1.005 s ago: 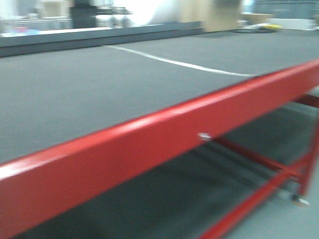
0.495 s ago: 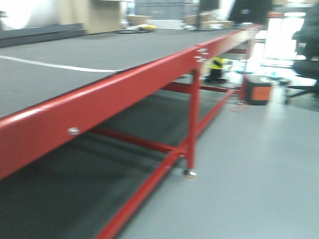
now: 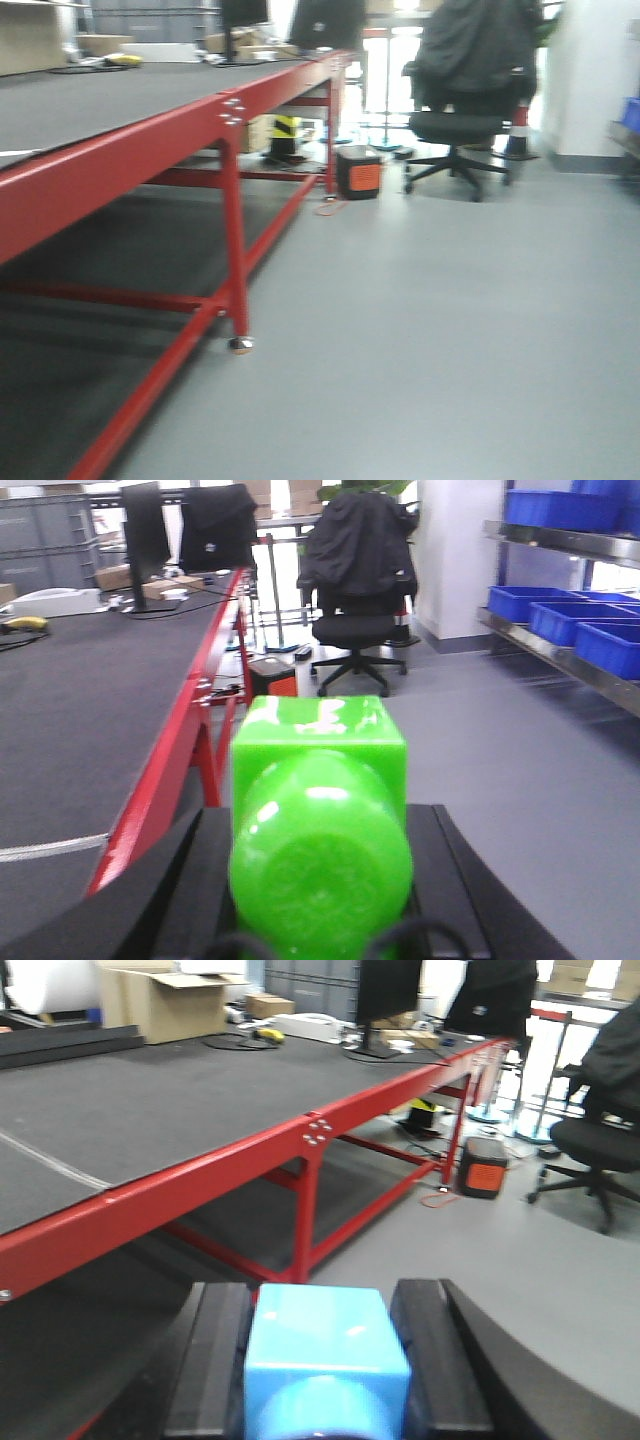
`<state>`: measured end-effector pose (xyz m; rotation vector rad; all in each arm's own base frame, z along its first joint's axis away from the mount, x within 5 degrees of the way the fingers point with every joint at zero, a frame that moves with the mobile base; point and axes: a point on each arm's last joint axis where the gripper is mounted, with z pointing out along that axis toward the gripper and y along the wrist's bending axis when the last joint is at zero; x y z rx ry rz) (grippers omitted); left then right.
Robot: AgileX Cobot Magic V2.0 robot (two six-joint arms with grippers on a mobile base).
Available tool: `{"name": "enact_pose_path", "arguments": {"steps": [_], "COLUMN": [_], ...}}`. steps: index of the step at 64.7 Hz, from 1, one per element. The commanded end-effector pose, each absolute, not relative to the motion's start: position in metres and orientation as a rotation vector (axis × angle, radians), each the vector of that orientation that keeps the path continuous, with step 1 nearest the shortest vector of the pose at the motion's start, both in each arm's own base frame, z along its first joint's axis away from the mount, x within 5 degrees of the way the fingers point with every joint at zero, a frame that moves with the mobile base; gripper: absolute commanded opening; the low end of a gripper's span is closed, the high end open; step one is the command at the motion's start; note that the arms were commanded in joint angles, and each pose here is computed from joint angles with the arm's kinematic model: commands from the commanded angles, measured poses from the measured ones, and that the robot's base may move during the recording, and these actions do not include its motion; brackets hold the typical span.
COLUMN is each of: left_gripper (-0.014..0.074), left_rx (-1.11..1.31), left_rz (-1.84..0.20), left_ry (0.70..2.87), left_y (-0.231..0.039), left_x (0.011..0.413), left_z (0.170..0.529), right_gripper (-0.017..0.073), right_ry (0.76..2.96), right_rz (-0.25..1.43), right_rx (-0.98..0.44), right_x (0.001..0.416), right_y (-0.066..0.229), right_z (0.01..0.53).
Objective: Grab block from conveyor and place in blue bin
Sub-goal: 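Drive the base away from the belt along the red conveyor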
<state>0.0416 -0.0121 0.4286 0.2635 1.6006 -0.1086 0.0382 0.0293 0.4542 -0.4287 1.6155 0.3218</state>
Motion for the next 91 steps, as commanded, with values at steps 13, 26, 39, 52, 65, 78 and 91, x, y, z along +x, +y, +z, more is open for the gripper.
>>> {"name": "enact_pose_path", "arguments": {"steps": [13,26,39,52,65,78,91], "left_gripper": [-0.0111,-0.0111,-0.0111,-0.0111,-0.0111,-0.0111,-0.0111], "left_rx": [0.259,0.259,0.259,0.259,0.259,0.259,0.259], "left_rz": [-0.126,-0.126,-0.126,-0.126,-0.126,-0.126,-0.126], "left_ry": [1.583,1.583,1.583,1.583,1.583,1.583,1.583], "left_y": [-0.0124,-0.0124,-0.0124,-0.0124,-0.0124,-0.0124,-0.0124], "left_x": [0.0404,0.0404,0.0404,0.0404,0.0404,0.0404,0.0404], "left_z": [0.4301,0.4301,0.4301,0.4301,0.4301,0.4301,0.4301], "right_gripper": [-0.0162,-0.0162,-0.0162,-0.0162,-0.0162,-0.0162,-0.0162], "right_ry": [1.582,1.582,1.582,1.582,1.582,1.582,1.582], "right_rz": [0.318,0.318,0.318,0.318,0.318,0.318,0.318], "right_rx": [-0.425,-0.425,-0.425,-0.425,-0.425,-0.425,-0.425], "right_x": [0.0359,0.0359,0.0359,0.0359,0.0359,0.0359,0.0359], "right_y": [0.0284,0.0284,0.0284,0.0284,0.0284,0.0284,0.0284], "right_z": [0.4585,0.4585,0.4585,0.4585,0.4585,0.4585,0.4585]}}
